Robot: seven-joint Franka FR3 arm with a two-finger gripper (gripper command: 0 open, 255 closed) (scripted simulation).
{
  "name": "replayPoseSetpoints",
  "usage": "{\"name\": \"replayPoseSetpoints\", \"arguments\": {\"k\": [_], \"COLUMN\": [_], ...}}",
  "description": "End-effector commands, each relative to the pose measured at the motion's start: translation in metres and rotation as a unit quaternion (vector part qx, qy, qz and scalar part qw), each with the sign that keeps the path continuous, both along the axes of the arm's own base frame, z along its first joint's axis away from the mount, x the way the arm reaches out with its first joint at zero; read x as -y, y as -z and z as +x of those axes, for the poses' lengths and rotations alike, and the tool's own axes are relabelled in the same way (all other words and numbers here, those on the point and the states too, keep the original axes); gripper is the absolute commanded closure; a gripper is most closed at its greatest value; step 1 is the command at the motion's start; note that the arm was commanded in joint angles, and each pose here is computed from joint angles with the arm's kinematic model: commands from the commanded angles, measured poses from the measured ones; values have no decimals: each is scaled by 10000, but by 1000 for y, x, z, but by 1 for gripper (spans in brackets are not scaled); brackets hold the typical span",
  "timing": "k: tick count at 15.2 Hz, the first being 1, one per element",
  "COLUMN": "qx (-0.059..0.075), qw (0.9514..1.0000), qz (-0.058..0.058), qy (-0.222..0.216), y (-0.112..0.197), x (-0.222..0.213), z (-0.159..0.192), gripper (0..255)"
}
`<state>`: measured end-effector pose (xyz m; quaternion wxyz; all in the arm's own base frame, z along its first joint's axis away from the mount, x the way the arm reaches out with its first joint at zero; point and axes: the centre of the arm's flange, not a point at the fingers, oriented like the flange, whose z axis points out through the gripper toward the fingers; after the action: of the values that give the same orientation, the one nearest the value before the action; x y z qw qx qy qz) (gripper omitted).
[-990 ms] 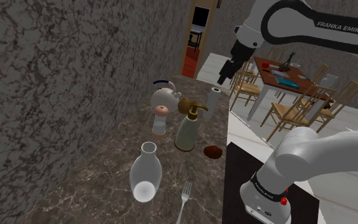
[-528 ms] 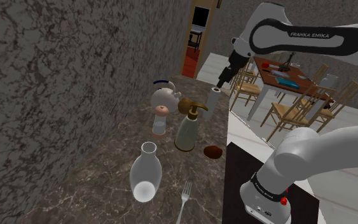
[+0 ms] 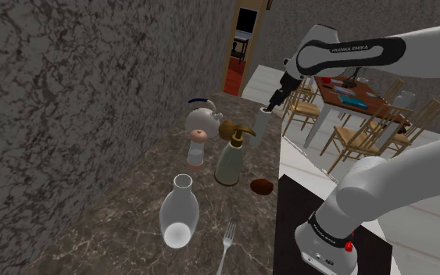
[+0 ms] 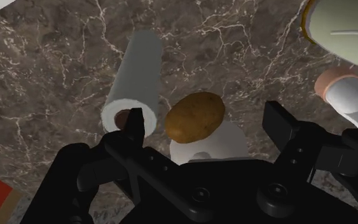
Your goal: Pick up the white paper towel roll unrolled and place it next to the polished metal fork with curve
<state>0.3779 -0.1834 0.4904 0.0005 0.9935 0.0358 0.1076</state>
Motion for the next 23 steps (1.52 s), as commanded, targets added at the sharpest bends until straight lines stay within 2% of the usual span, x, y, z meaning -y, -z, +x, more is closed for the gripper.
{"name": "replayPoseSetpoints", "arguments": {"k": [1,6,13,22,23], "qx": [17,50,50,50,50], "qw": [10000,9999,9999,9999,9999], "qz": [17,75,75,75,75], "qy": [-17,-52,-52,-52,-52], "y": [17,52,88,91,91], "x": [21,73,72,72,72], "z": [8,27,35,36,36], "gripper": [0,0,0,0,255]}}
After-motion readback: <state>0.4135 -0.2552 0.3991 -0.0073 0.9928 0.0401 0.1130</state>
